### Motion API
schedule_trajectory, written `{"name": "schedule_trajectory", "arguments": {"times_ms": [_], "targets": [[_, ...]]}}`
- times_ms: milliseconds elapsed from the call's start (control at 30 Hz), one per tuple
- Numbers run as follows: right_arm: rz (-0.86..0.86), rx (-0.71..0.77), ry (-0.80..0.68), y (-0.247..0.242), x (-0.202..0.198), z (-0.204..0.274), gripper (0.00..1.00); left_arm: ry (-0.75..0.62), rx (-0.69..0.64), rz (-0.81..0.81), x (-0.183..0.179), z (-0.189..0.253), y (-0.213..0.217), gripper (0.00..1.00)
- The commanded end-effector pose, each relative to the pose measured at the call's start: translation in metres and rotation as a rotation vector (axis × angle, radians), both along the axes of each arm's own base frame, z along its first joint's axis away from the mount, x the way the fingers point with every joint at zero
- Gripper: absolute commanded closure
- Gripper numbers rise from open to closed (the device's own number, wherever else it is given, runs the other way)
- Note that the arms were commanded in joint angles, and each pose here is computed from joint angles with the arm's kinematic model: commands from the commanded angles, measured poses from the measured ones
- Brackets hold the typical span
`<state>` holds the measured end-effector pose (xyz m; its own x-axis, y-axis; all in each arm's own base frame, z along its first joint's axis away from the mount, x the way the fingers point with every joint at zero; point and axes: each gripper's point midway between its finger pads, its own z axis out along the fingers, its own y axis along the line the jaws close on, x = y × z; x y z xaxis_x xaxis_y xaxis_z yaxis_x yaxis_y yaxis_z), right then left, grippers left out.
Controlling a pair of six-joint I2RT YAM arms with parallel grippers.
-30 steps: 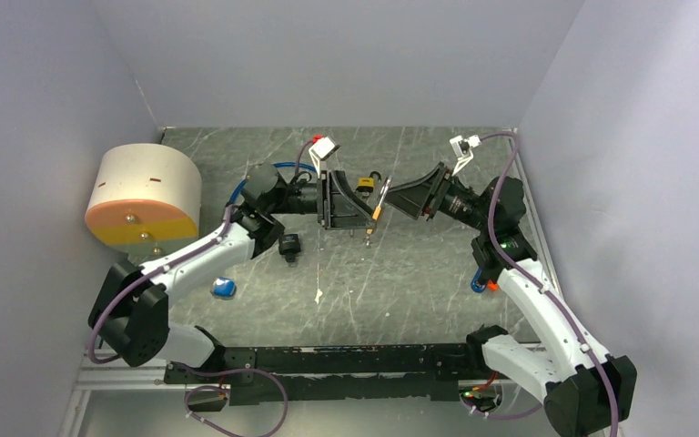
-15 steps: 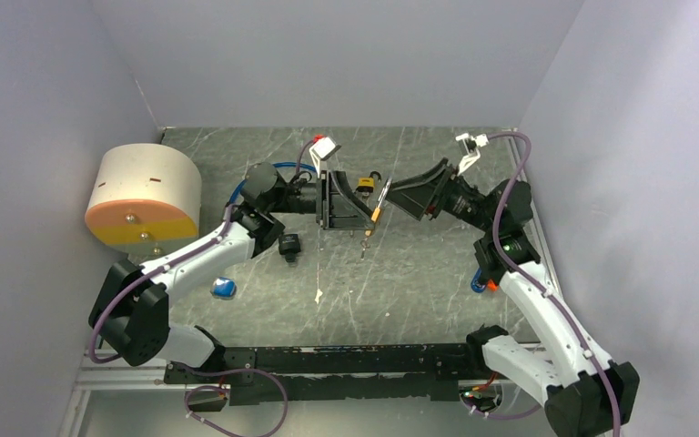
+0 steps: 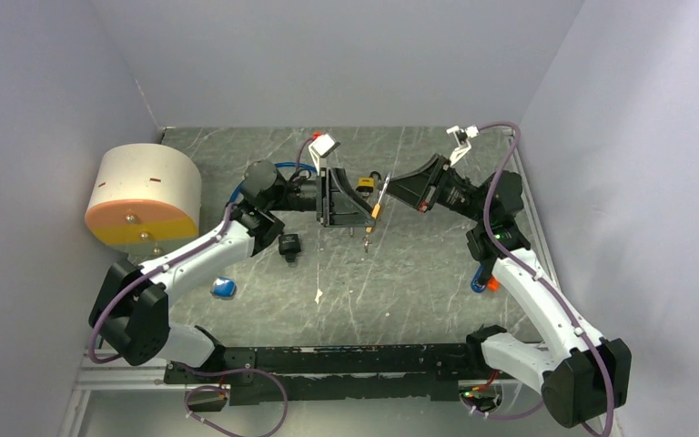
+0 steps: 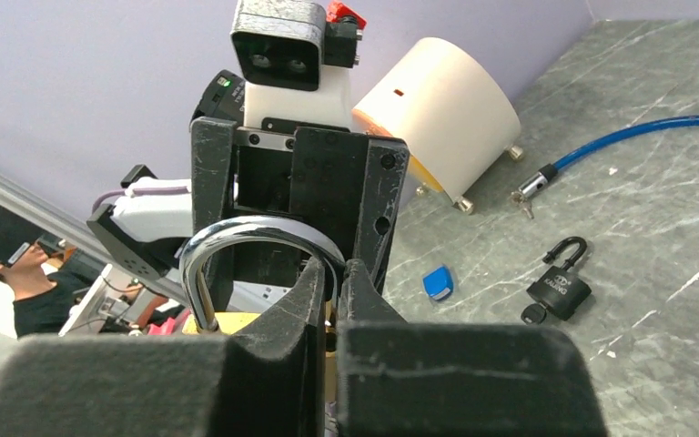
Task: Unlock with the key
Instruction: Unlock the lock, then place the lock at the center of the board.
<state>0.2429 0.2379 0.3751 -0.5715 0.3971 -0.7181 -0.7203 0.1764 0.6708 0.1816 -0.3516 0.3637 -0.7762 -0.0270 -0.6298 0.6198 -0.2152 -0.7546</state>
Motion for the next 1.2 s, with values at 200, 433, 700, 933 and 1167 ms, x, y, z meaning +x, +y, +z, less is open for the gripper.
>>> {"name": "schedule_trajectory", "arguments": {"times_ms": [200, 433, 700, 933, 1167], "targets": [[-0.183, -0.105, 0.048, -0.021, 0.007, -0.031, 1.0, -0.103, 0.017, 0.133, 0.006, 0.014, 0.007, 0.98], [-0.277, -0.338, 0.307, -0.041, 0.004, -0.134, 1.0, -0.102, 0.517, 0.545, 0.052, -0.098, 0.053, 0.97], [-0.227, -0.499, 0.619, -0.046, -0.012, -0.235, 1.0, -0.038, 0.852, 0.791, 0.076, -0.178, 0.105, 0.98], [-0.292, -0.615, 0.803, -0.057, -0.005, -0.294, 1.0, 0.044, 1.054, 0.921, 0.094, -0.245, 0.128, 0.98], [-0.392, -0.689, 0.835, -0.067, 0.024, -0.318, 1.0, 0.03, 1.198, 0.988, 0.113, -0.291, 0.128, 0.98]]}}
